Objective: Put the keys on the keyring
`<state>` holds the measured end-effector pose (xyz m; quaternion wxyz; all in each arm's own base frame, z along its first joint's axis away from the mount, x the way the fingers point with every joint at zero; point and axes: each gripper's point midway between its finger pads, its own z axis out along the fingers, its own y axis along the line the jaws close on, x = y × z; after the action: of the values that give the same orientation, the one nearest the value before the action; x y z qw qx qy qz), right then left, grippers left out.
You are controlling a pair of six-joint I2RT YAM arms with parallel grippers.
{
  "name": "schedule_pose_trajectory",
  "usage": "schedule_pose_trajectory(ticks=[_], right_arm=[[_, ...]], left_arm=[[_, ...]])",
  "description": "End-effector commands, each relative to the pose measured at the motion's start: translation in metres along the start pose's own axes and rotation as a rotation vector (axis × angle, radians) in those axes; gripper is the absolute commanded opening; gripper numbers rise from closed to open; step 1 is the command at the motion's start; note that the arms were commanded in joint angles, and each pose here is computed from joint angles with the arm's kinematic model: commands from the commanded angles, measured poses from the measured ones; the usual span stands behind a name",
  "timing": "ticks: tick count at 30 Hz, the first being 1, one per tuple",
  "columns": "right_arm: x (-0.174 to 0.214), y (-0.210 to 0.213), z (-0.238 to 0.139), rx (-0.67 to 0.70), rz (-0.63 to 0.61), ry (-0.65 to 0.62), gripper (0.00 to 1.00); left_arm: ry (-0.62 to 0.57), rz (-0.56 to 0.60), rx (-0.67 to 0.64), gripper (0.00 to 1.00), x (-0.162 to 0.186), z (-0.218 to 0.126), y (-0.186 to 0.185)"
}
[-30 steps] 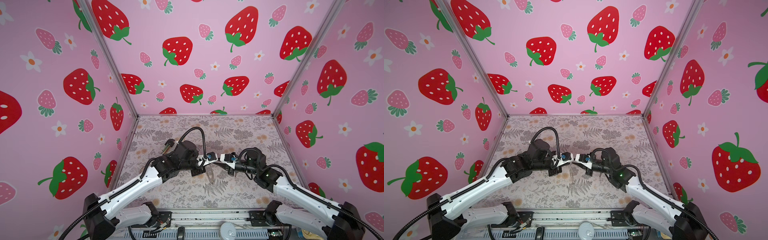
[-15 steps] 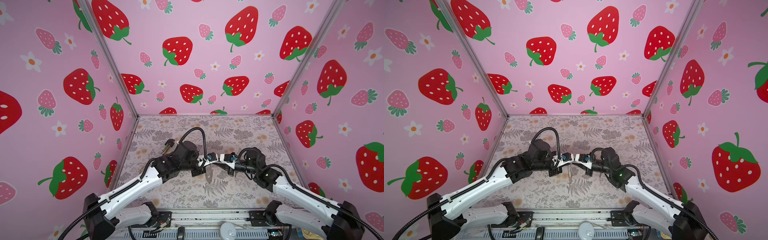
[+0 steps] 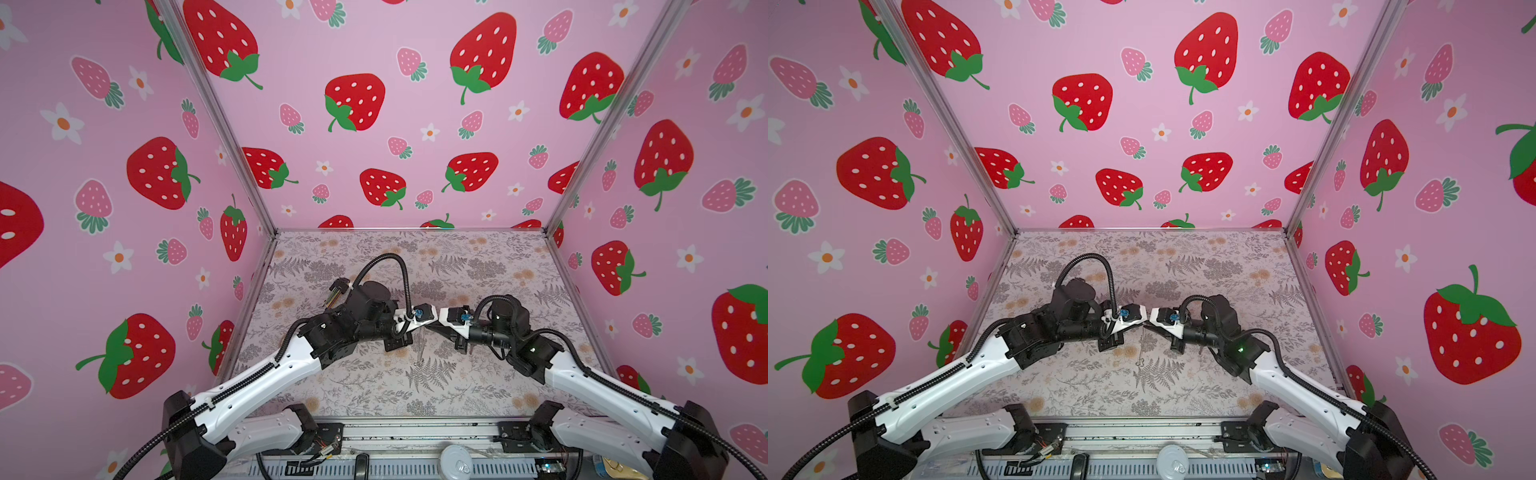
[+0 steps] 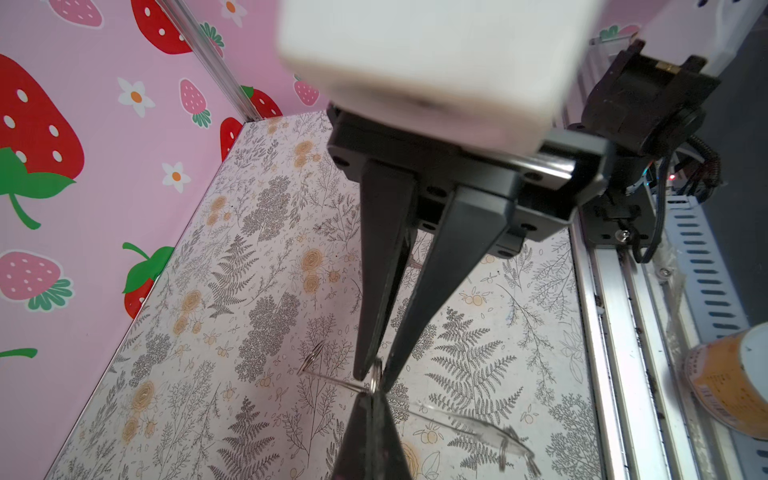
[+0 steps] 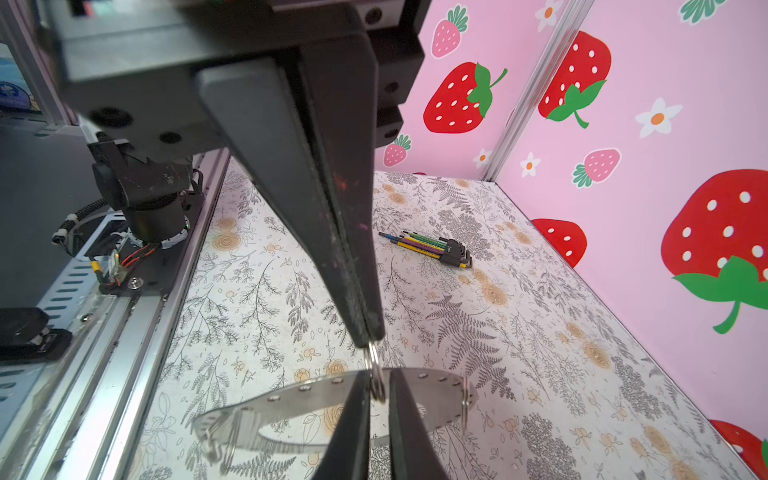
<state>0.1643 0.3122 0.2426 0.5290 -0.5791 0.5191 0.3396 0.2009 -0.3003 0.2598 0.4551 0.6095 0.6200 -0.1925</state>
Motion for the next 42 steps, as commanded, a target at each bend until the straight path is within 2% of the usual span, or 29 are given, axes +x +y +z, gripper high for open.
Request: schedule_pose_trajectory(ticks=[1, 7, 11, 13, 14, 15, 16, 18, 23, 27, 32, 42], right_arm=[[-0.003, 0.005, 0.000, -0.022, -0.009, -0.017, 0.12], [-0.008, 0.006, -0.002, -0.021, -0.015, -0.036, 0.15], [-0.005, 0.011, -0.001, -0.051, -0.006, -0.041, 0.03], [-0.003, 0.014, 0.000, -0.063, 0.003, -0.043, 0.00], [-0.003, 0.015, 0.000, -0.066, 0.005, -0.049, 0.00], [-0.004, 0.015, 0.000, -0.067, 0.002, -0.057, 0.00], [-0.005, 0.016, -0.001, -0.067, 0.002, -0.066, 0.00], [-0.008, 0.016, -0.002, -0.063, 0.001, -0.093, 0.00], [-0.012, 0.018, -0.001, -0.079, 0.016, -0.119, 0.00], [-0.022, 0.018, -0.004, -0.080, 0.026, -0.179, 0.00], [-0.030, 0.018, -0.003, -0.095, 0.038, -0.207, 0.00], [-0.041, 0.016, -0.006, -0.091, 0.037, -0.243, 0.00]], left_arm=[[-0.068, 0.034, 0.018, 0.00, -0.018, -0.006, -0.002], [-0.055, 0.038, 0.035, 0.00, -0.015, -0.003, -0.005], [-0.061, 0.037, 0.054, 0.00, -0.017, -0.004, -0.008], [-0.065, 0.038, 0.052, 0.00, -0.018, -0.005, -0.008], [-0.064, 0.033, 0.034, 0.04, -0.017, -0.006, -0.005], [-0.061, 0.028, 0.016, 0.15, -0.015, -0.007, -0.003], [-0.064, 0.020, -0.003, 0.21, -0.014, -0.009, 0.001], [-0.089, -0.033, -0.035, 0.25, -0.011, -0.015, 0.009], [-0.310, -0.162, -0.013, 0.25, -0.014, -0.031, 0.015], [-0.412, -0.218, 0.019, 0.24, -0.013, -0.033, 0.012], [-0.459, -0.222, 0.077, 0.23, -0.014, -0.030, 0.004], [-0.456, -0.227, 0.128, 0.22, -0.010, -0.024, -0.004]])
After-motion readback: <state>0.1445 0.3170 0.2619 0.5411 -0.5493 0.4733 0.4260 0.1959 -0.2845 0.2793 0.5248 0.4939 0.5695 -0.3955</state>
